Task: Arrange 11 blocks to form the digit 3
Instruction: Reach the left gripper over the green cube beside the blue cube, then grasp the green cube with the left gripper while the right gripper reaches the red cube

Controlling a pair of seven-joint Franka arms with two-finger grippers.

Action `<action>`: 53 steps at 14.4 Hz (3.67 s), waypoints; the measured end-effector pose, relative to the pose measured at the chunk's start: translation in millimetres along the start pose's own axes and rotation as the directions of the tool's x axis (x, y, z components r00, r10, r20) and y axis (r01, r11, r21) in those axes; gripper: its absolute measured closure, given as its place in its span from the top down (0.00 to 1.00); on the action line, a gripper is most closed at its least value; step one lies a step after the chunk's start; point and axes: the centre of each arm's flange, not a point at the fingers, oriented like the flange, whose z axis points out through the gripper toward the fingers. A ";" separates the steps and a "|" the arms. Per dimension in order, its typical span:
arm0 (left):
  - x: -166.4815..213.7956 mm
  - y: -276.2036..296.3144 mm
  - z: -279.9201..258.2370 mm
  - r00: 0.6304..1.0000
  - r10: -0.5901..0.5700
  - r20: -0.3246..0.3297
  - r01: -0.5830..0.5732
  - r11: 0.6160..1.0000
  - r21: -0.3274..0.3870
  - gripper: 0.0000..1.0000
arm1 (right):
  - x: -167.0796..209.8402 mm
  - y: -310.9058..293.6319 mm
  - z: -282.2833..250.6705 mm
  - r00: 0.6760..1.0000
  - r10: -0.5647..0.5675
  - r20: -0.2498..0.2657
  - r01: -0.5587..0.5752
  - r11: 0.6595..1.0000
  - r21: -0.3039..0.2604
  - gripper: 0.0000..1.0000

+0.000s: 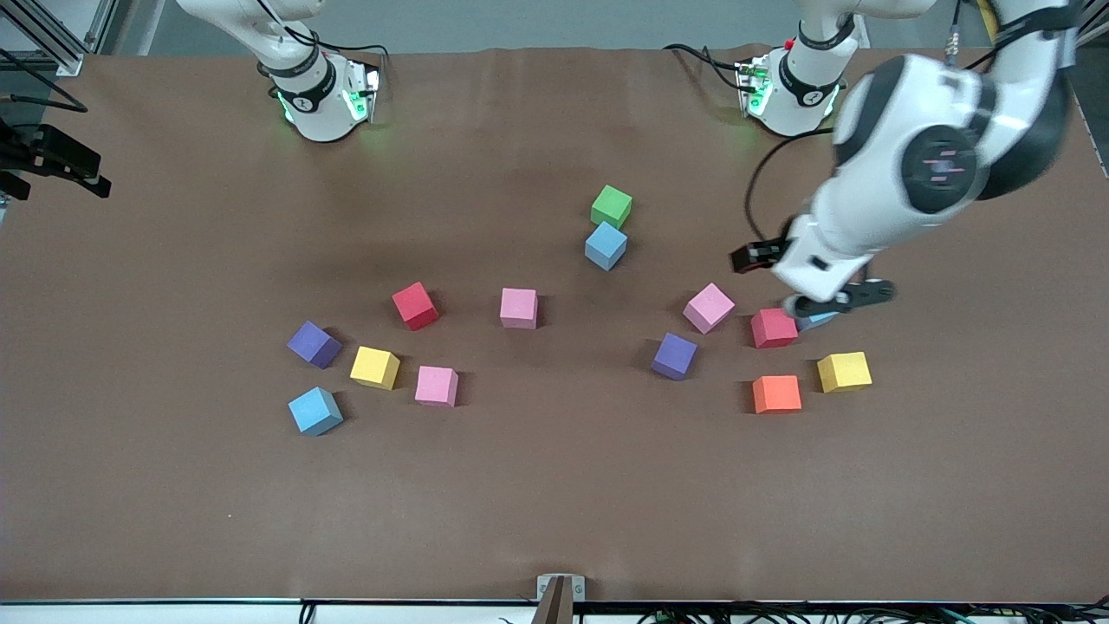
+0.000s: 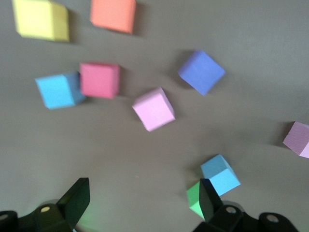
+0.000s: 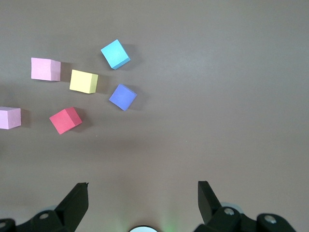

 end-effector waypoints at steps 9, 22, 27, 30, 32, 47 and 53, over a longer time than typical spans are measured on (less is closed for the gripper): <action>-162.7 110.1 153.8 0.988 0.122 -0.098 -0.120 0.993 0.020 1.00 | -0.4 -1.8 1.1 1.000 -0.001 0.005 0.001 1.000 0.028 1.00; -224.3 136.6 243.1 0.721 0.689 -0.082 -0.680 0.725 0.110 0.98 | -1.1 7.6 -7.0 1.000 0.018 -0.017 -0.017 0.999 0.031 1.00; -227.9 126.6 271.1 0.634 0.768 -0.086 -0.763 0.640 0.092 0.98 | 17.5 23.7 12.7 0.999 0.047 -0.018 -0.046 0.999 0.028 1.00; -227.3 126.2 274.3 0.618 0.781 -0.092 -0.775 0.625 0.092 0.98 | 38.3 41.6 48.8 0.996 0.077 0.037 -0.078 0.997 0.029 1.00; -224.9 125.1 275.5 0.606 0.790 -0.093 -0.783 0.614 0.106 0.98 | 58.0 52.7 84.5 0.992 0.092 0.085 -0.095 0.995 0.029 1.00; -218.7 124.2 294.0 0.729 0.680 -0.077 -0.675 0.733 0.081 0.62 | 129.2 -116.9 172.0 0.769 0.638 0.031 -0.636 0.769 -0.054 1.00; -221.1 183.9 278.2 0.915 0.383 -0.126 -0.390 0.920 -0.035 0.59 | 137.6 -196.3 223.2 0.623 0.781 0.045 -0.780 0.625 -0.026 1.00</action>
